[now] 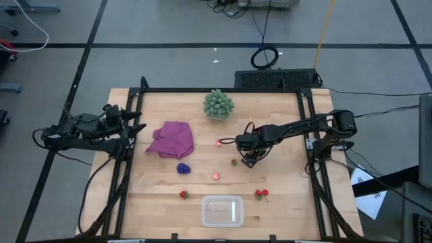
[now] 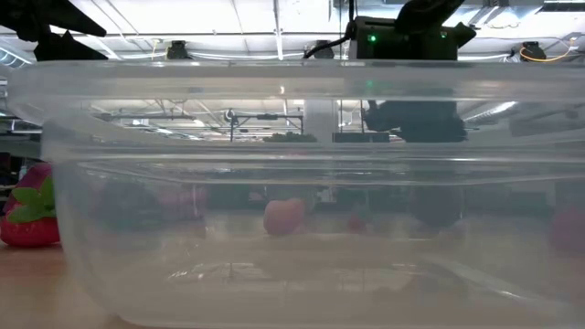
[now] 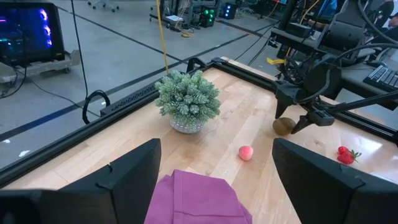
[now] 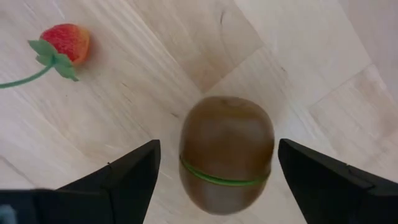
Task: Pick and placing Produce into tupperware
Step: Put the brown kiwi into the transparent container
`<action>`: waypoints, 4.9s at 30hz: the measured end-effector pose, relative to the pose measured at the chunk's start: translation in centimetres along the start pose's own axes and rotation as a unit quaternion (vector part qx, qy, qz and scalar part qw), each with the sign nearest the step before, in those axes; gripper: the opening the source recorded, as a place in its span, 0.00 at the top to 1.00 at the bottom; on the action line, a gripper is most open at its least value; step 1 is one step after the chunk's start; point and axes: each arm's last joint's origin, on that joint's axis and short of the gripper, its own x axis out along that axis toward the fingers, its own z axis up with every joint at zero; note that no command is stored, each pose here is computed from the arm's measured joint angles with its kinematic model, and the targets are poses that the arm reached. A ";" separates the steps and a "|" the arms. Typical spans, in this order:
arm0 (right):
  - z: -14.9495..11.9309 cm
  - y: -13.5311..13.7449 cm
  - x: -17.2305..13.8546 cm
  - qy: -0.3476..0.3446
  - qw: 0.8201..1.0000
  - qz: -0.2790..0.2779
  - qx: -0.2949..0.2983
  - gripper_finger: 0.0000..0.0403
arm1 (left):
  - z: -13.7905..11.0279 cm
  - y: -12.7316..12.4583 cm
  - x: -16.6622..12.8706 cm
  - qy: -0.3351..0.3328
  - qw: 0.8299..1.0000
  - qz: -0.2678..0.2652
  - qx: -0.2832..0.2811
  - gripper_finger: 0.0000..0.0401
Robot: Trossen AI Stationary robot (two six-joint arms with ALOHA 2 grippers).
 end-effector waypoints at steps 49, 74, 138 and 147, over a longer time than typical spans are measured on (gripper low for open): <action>-0.4 0.3 0.0 0.010 1.000 0.005 0.006 0.21 | 0.0 0.0 0.0 0.001 1.000 -0.001 0.000 0.22; -1.1 -0.1 2.0 -0.003 1.000 0.024 0.004 0.21 | 0.0 -0.1 0.0 0.005 1.000 -0.021 -0.001 0.22; -5.1 7.3 -10.3 -0.302 0.880 0.354 -0.091 0.38 | 0.0 -0.1 0.0 0.002 1.000 -0.013 -0.008 0.22; -4.9 7.2 -10.3 -0.309 0.878 0.352 -0.093 0.38 | 0.1 -0.1 0.0 0.000 1.000 -0.009 -0.008 0.22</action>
